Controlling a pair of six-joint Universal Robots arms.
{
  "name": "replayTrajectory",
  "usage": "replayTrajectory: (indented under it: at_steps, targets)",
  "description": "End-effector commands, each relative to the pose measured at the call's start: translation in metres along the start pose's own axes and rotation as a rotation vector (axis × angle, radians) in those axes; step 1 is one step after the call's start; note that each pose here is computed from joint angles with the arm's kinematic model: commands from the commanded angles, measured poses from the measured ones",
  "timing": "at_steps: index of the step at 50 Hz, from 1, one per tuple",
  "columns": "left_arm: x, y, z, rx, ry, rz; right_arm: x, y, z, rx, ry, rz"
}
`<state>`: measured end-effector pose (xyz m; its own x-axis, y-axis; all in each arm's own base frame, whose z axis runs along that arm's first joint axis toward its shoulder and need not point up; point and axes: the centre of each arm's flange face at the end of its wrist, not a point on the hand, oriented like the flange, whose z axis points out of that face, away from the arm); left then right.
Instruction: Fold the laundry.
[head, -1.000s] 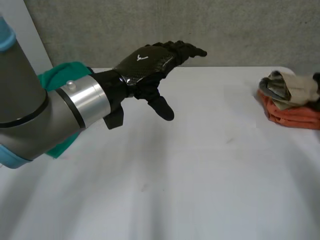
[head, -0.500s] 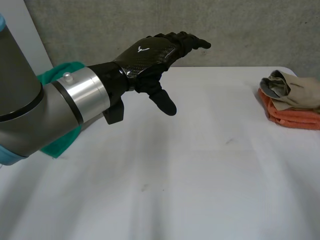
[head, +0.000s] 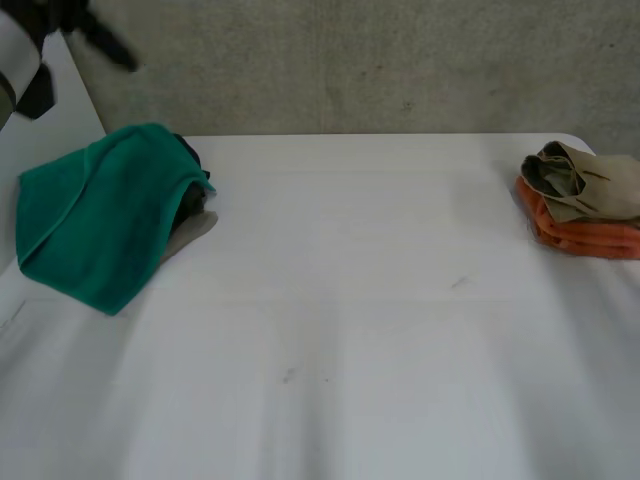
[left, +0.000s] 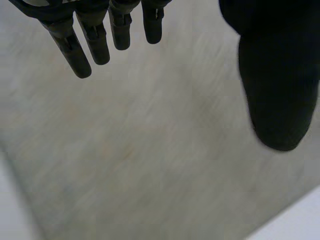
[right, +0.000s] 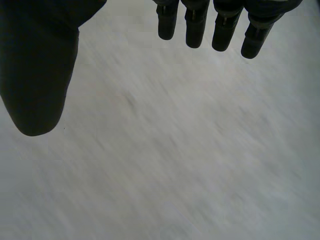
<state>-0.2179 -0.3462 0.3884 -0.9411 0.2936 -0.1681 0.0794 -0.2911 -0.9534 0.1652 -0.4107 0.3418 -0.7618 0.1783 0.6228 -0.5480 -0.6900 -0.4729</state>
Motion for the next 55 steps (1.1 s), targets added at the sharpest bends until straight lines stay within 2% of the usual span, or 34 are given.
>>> replayTrajectory:
  at_steps: [1,6,10,15,17,21,25,26,29,30,35,40,41,47,52,53,55]
  targets:
    - [-0.042,0.135,0.039,-0.249,-0.041,0.211,-0.096,-0.026,-0.073,-0.149,-0.304,0.211]
    - [-0.051,0.224,0.058,-0.285,0.009,0.218,-0.130,-0.021,-0.116,-0.326,-0.427,0.266]
    - [-0.049,0.268,0.066,-0.264,0.029,0.222,-0.141,-0.015,-0.136,-0.398,-0.475,0.274]
    - [-0.050,0.291,0.070,-0.272,0.023,0.217,-0.142,-0.009,-0.146,-0.431,-0.476,0.277]
    - [-0.050,0.286,0.071,-0.264,0.013,0.224,-0.138,-0.005,-0.147,-0.437,-0.461,0.275]
    - [-0.053,0.236,0.079,-0.181,-0.051,0.241,-0.129,-0.002,-0.143,-0.435,-0.430,0.272]
    - [-0.038,0.156,0.082,0.000,-0.066,0.225,-0.123,-0.001,-0.140,-0.435,-0.403,0.287]
    - [-0.026,0.121,0.078,0.075,-0.044,0.202,-0.123,-0.001,-0.139,-0.436,-0.400,0.296]
    - [-0.005,0.075,0.068,0.163,0.011,0.149,-0.121,-0.002,-0.139,-0.446,-0.391,0.318]
    - [0.011,0.047,0.058,0.212,0.057,0.112,-0.121,-0.003,-0.140,-0.449,-0.390,0.321]
    - [0.061,-0.004,0.024,0.277,0.190,0.005,-0.119,-0.006,-0.141,-0.455,-0.381,0.331]
    - [0.117,-0.003,-0.012,0.200,0.331,-0.080,-0.112,-0.007,-0.139,-0.453,-0.368,0.326]
    - [0.138,0.008,-0.025,0.142,0.383,-0.104,-0.111,-0.006,-0.138,-0.453,-0.363,0.324]
    - [0.202,0.061,-0.068,-0.056,0.526,-0.137,-0.104,0.002,-0.137,-0.478,-0.344,0.333]
    - [0.191,0.087,-0.058,-0.073,0.449,0.006,-0.105,0.010,-0.140,-0.500,-0.344,0.332]
    - [0.175,0.094,-0.047,-0.068,0.399,0.079,-0.105,0.011,-0.140,-0.502,-0.343,0.332]
    - [0.155,0.100,-0.035,-0.063,0.348,0.148,-0.106,0.014,-0.140,-0.506,-0.346,0.329]
